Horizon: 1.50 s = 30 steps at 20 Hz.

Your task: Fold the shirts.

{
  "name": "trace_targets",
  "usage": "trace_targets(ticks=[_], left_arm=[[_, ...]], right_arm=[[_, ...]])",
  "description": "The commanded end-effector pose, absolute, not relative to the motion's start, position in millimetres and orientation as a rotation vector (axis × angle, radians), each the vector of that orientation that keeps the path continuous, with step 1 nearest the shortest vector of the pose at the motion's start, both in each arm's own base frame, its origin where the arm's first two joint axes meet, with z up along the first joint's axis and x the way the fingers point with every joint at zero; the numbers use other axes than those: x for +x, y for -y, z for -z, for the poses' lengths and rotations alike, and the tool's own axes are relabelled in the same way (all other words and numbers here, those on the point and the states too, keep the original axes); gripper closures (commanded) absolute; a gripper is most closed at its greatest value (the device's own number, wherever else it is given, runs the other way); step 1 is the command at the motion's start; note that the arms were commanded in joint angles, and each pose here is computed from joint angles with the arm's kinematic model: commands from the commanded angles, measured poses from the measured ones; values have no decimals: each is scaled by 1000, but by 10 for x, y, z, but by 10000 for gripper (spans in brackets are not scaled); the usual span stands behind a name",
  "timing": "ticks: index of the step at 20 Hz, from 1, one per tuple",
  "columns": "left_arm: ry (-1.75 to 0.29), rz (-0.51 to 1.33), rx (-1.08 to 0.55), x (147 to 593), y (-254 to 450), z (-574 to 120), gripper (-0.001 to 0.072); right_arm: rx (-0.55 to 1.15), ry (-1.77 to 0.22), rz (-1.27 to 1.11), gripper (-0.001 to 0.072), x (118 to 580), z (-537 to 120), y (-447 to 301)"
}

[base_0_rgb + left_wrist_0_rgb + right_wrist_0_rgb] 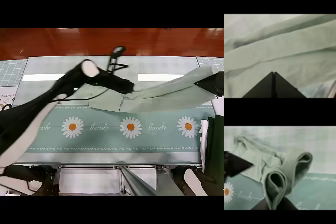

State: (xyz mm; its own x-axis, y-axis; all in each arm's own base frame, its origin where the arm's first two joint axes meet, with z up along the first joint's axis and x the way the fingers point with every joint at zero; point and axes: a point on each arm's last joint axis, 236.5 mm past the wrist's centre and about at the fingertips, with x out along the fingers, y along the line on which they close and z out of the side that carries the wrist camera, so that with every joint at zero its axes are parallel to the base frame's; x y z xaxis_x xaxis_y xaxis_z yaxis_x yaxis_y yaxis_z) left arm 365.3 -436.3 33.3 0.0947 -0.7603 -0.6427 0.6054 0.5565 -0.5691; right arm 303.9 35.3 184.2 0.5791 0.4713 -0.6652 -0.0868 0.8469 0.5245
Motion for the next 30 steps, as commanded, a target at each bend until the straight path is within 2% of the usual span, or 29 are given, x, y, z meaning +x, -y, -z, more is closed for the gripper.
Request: trace_targets(ticks=[1, 7, 9, 12, 15, 18, 20, 25, 30], left_arm=[[-1208, 1141, -138, 3178, 5115, -53, 686], [-1325, 1276, -70, 2320, 5646, 265, 685], [-1319, 1278, -72, 2336, 5648, 233, 685], [-1338, 1228, -126, 2687, 5372, 16, 685], [-1287, 1146, -131, 3202, 4833, -397, 686], [-1193, 966, 6, 3681, 4010, -785, 686], [-1125, 860, 25, 3863, 3477, -1084, 685], [-980, 580, -128, 3960, 2035, -1519, 685], [-956, 327, -279, 3598, 931, -1300, 685]], right_arm=[[461, -874, -344, 685, 2853, -1977, -449], [463, -862, -340, 686, 2879, -1992, -440], [463, -861, -338, 685, 2882, -1991, -434], [467, -861, -335, 686, 2885, -1992, -433], [481, -835, -324, 685, 2944, -2029, -415], [483, -859, -383, 685, 3060, -1963, -614], [476, -875, -454, 685, 3225, -1881, -902], [527, -889, -614, 686, 3760, -1529, -1904], [539, -1018, -677, 685, 4081, -798, -2701]])
